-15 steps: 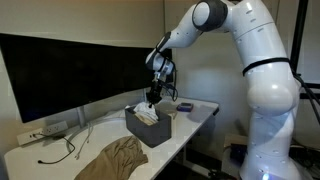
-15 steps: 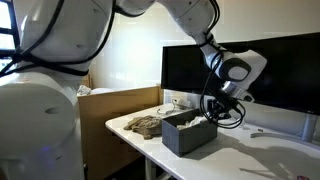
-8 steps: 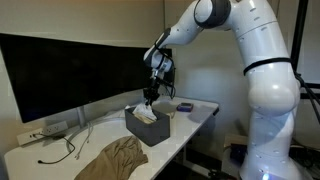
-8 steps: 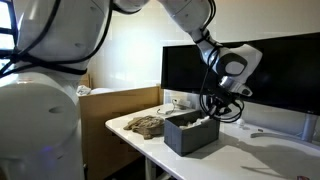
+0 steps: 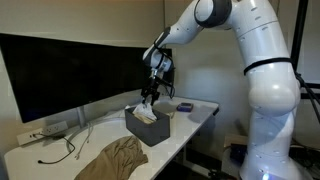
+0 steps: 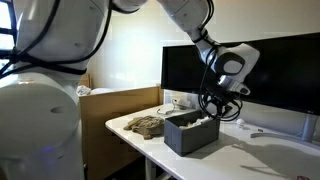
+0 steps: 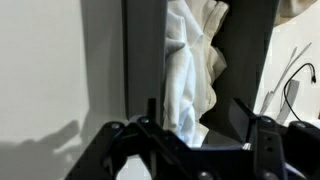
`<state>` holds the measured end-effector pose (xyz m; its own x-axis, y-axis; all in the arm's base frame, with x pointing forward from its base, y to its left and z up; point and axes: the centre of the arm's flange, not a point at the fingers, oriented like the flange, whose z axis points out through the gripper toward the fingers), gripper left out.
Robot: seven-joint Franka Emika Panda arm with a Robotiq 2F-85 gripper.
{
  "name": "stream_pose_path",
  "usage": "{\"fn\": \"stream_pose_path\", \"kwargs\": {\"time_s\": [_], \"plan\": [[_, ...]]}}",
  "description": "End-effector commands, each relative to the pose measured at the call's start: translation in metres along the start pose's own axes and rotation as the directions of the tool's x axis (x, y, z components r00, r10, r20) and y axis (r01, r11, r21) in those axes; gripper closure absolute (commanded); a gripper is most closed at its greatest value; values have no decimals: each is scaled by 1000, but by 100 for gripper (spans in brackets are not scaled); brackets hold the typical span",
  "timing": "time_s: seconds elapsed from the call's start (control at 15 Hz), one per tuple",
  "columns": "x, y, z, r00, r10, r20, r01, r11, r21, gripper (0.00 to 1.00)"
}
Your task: Pick up the clothes from the table and put them in the box
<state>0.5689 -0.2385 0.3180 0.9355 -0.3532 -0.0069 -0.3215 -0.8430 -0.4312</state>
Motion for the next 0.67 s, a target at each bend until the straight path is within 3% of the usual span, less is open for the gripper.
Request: {"fn": "stream_pose_path", "kwargs": {"time_s": [0.0,0.33,0.6], "plan": [[-13,-2,-2,999,-33,-11,33,999,-10,51],[-13,-7,2,998,-59,-7,59,998,-18,84],[-13,-8,16,997,-74,34,75,997,-34,93]]}}
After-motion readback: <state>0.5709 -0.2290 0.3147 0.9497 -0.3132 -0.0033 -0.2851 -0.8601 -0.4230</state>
